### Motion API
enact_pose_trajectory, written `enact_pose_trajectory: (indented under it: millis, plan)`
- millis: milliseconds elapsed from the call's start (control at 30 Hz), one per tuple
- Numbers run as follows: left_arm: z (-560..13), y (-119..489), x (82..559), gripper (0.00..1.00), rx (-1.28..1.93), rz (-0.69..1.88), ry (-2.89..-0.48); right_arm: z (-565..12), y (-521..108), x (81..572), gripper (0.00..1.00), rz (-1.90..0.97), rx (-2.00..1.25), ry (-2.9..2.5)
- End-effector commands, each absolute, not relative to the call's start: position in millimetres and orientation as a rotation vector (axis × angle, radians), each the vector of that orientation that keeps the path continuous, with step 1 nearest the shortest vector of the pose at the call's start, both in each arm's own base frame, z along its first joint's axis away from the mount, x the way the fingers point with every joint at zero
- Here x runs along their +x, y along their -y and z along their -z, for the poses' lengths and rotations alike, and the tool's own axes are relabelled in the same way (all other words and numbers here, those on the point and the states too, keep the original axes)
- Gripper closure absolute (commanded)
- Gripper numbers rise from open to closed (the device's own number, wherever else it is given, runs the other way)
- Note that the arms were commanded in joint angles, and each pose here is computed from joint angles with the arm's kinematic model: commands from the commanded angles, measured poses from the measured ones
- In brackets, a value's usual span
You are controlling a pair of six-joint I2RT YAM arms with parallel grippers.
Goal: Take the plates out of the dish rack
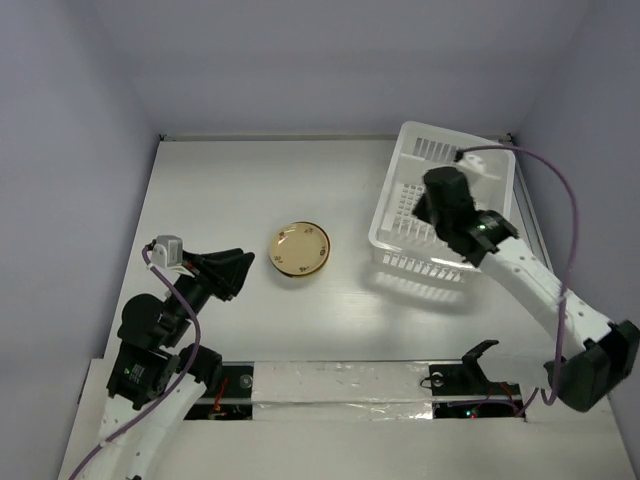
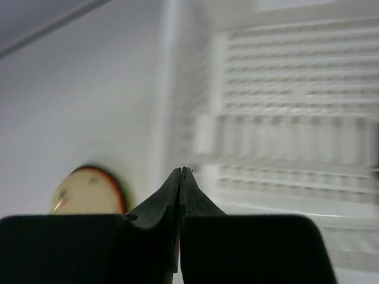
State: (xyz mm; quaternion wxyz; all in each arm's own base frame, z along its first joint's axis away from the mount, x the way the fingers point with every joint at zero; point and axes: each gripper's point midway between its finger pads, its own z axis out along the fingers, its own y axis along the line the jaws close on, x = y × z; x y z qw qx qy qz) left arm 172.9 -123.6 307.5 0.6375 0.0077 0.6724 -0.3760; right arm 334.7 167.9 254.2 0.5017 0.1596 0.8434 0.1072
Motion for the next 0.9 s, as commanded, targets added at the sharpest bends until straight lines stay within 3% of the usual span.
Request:
enact_pose_trajectory:
  millis: [0,67,167,233,300,867]
  plan:
    - [-325,127,167,0.65,0.055,0.895,-1.464,-229,-56,310,1.00,0.090,0.575,-2.045]
    - [-326,128,164,0.64,0.067,0.904,-1.455,-239,-15,298,1.00,0.143,0.644,-1.998]
    - [-330,128,160,0.63,0.076,0.910,-1.435,-234,24,285,0.84,0.257,0.705,-2.002]
    - [-331,128,157,0.62,0.081,0.917,-1.431,-230,36,282,0.65,0.319,0.691,-2.034]
    - [-333,128,154,0.62,0.085,0.921,-1.421,-225,51,282,0.59,0.388,0.719,-2.056]
    - [-339,123,148,0.62,0.075,0.923,-1.393,-181,74,313,0.70,0.587,0.686,-2.249]
